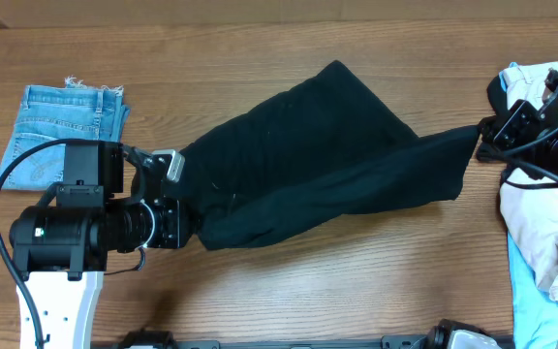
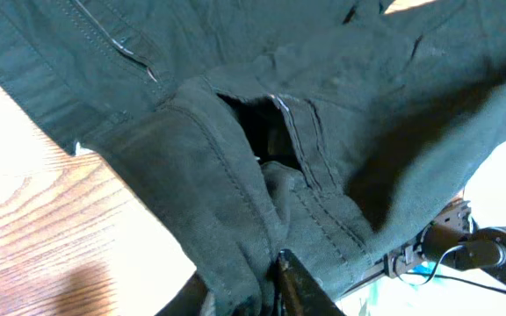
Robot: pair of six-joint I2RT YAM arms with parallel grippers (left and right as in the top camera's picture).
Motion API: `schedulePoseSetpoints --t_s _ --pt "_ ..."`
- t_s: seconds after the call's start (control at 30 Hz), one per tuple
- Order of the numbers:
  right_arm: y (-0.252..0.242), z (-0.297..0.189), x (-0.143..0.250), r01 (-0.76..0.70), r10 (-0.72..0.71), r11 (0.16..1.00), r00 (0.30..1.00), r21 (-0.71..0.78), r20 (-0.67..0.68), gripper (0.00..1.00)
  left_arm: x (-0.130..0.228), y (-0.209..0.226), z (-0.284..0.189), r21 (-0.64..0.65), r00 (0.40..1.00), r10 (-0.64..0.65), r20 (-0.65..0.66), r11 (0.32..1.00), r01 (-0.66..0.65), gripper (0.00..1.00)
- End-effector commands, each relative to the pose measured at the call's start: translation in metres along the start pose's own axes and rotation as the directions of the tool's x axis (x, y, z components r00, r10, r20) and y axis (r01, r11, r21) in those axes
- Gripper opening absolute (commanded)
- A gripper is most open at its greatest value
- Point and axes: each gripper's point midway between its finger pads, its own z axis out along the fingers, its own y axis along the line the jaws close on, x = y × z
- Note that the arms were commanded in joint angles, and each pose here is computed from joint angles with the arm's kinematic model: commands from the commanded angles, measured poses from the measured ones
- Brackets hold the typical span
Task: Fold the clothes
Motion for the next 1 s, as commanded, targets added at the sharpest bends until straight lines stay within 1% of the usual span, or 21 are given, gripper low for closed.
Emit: schedulePoseSetpoints --t_s 0.0,0.03,0.07,0.1,0.13,0.17,0.2,0.23,0.27,0.33,0.37,0.43,0.57,0.6,0.63,0.67,0.73,0.8,0.83,0.87,0.97 --pt "0.005 -0.011 -0.009 0.030 -0.029 1.000 0.998 -0.004 0.055 0.04 -0.007 -0.003 0.000 0.019 1.000 0.010 0.000 1.000 -0.010 0.04" --pt "0.005 -0.011 -0.009 0.030 -0.029 1.000 0.998 -0.004 0.056 0.04 -0.006 -0.004 0.001 0.024 1.000 0.012 -0.005 1.000 -0.012 0.04" --pt "0.005 -0.011 -0.009 0.030 -0.030 1.000 0.998 -0.004 0.057 0.04 -0.006 -0.007 0.003 0.041 1.000 0.017 -0.014 0.999 -0.016 0.09" --pt "0.005 -0.011 -0.010 0.031 -0.030 1.000 0.998 -0.005 0.059 0.04 -0.006 -0.011 0.005 0.056 0.999 0.023 -0.024 0.998 -0.021 0.18" --pt "0.006 -0.011 -0.010 0.032 -0.031 0.999 0.998 -0.006 0.061 0.04 -0.006 -0.013 0.008 0.062 0.999 0.029 -0.037 0.998 -0.027 0.10" --pt "0.006 -0.011 -0.011 0.032 -0.032 0.999 0.998 -0.007 0.062 0.04 -0.004 -0.015 0.011 0.068 0.998 0.037 -0.052 0.997 -0.033 0.06" --pt "0.006 -0.011 -0.011 0.030 -0.029 1.000 0.997 -0.008 0.065 0.04 -0.003 -0.017 0.013 0.072 0.997 0.045 -0.065 0.997 -0.040 0.12" --pt "0.006 -0.011 -0.012 0.027 -0.026 1.000 0.997 -0.009 0.068 0.04 -0.001 -0.020 0.016 0.078 0.995 0.056 -0.079 0.996 -0.050 0.34" --pt "0.007 -0.011 -0.012 0.027 -0.026 1.000 0.997 -0.010 0.069 0.04 0.000 -0.023 0.018 0.084 0.993 0.069 -0.091 0.995 -0.061 0.43" --pt "0.007 -0.011 -0.013 0.025 -0.024 1.000 0.997 -0.011 0.072 0.04 0.003 -0.029 0.021 0.094 0.989 0.103 -0.109 0.991 -0.093 0.14" --pt "0.007 -0.011 -0.013 0.026 -0.025 1.000 0.997 -0.011 0.073 0.04 0.005 -0.030 0.023 0.093 0.987 0.113 -0.117 0.990 -0.102 0.04" --pt "0.007 -0.011 -0.014 0.027 -0.026 1.000 0.997 -0.012 0.075 0.04 0.008 -0.032 0.023 0.097 0.981 0.146 -0.124 0.986 -0.135 0.04" --pt "0.005 -0.011 -0.015 0.026 -0.026 1.000 0.996 0.001 0.081 0.04 0.005 -0.033 0.024 0.099 0.981 0.154 -0.116 0.985 -0.143 0.04" --pt "0.005 -0.011 -0.015 0.026 -0.026 1.000 0.996 0.001 0.081 0.04 0.006 -0.035 0.024 0.114 0.981 0.153 -0.120 0.984 -0.140 0.15" --pt "0.005 -0.011 -0.015 0.025 -0.025 1.000 0.996 0.001 0.081 0.04 0.008 -0.041 0.025 0.139 0.979 0.161 -0.126 0.980 -0.143 0.17" --pt "0.005 -0.011 -0.015 0.025 -0.025 1.000 0.996 0.001 0.081 0.04 0.010 -0.046 0.027 0.164 0.976 0.174 -0.132 0.975 -0.152 0.17" --pt "0.005 -0.011 -0.015 0.026 -0.026 1.000 0.996 0.001 0.081 0.04 0.020 -0.059 0.036 0.186 0.956 0.250 -0.154 0.957 -0.220 0.19" --pt "0.005 -0.011 -0.015 0.026 -0.026 1.000 0.996 0.001 0.081 0.04 0.028 -0.078 0.054 0.215 0.916 0.369 -0.157 0.918 -0.333 0.22" --pt "0.005 -0.011 -0.015 0.026 -0.026 1.000 0.996 0.001 0.081 0.04 0.037 -0.089 0.075 0.195 0.875 0.450 -0.177 0.888 -0.417 0.25" --pt "0.005 -0.011 -0.015 0.026 -0.026 1.000 0.996 0.001 0.081 0.04 0.042 -0.094 0.090 0.174 0.847 0.494 -0.195 0.867 -0.466 0.27" --pt "0.005 -0.011 -0.015 0.025 -0.025 1.000 0.996 0.001 0.080 0.04 0.058 -0.118 0.136 0.176 0.747 0.617 -0.248 0.787 -0.591 0.29"
